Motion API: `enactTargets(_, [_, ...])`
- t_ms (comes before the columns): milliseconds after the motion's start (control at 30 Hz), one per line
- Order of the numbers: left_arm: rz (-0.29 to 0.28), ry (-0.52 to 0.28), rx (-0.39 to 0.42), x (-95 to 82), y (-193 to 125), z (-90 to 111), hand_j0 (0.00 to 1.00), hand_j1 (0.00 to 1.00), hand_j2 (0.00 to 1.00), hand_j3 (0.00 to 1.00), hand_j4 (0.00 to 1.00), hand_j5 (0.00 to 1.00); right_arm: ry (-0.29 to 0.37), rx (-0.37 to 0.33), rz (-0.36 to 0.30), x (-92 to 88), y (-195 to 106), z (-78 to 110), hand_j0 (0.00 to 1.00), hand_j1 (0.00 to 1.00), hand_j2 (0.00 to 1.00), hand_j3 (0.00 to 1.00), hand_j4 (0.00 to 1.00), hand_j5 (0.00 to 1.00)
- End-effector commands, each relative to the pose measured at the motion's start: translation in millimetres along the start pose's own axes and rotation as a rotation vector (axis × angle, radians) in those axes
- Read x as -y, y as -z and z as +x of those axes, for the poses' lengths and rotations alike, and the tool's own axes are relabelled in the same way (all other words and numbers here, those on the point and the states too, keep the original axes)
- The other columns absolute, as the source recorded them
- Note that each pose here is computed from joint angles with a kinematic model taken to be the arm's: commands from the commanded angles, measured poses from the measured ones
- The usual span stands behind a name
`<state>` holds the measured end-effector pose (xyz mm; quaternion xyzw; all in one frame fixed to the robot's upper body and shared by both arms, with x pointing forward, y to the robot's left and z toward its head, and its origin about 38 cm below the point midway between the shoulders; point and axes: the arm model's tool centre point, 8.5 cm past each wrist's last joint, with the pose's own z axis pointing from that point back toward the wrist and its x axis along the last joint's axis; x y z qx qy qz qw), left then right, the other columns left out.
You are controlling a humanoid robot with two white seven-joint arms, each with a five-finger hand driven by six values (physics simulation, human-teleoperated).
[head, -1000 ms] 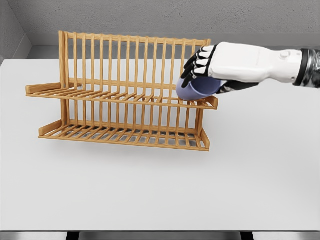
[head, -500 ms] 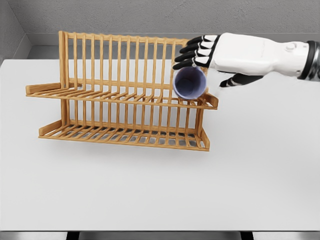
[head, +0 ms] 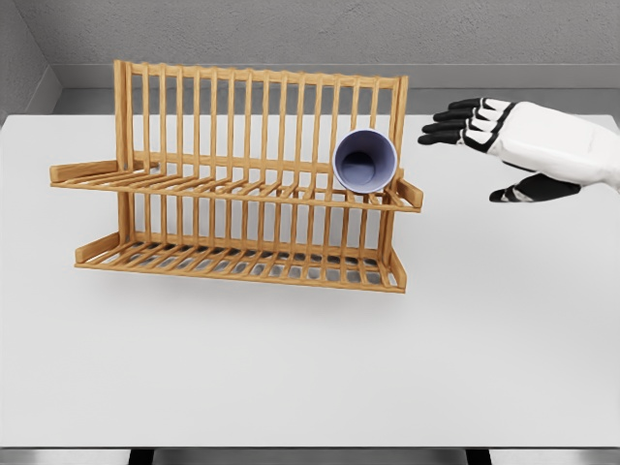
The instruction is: Right arm put cup on second shelf
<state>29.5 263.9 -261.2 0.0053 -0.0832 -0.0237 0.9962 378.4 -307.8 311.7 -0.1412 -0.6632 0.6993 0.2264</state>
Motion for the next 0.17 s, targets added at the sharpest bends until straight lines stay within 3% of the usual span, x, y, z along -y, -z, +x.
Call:
enactTargets(0, [0.000,0.000,0.000,0.0,0.0,0.0,1.00,1.00,1.00,1.00,1.00,1.00,0.012,0.002,-0.040,1.3,4.1,-0.6,1.00,1.00,1.00,1.00,1.00,1.00])
enactTargets(133, [0.003,0.007,0.023,-0.2,1.3,10.4,1.00,1.00,1.00,1.00,1.00,1.00,-0.007,-0.021,-0.048,6.8,-1.5,-4.2,1.00,1.00,1.00,1.00,1.00,1.00])
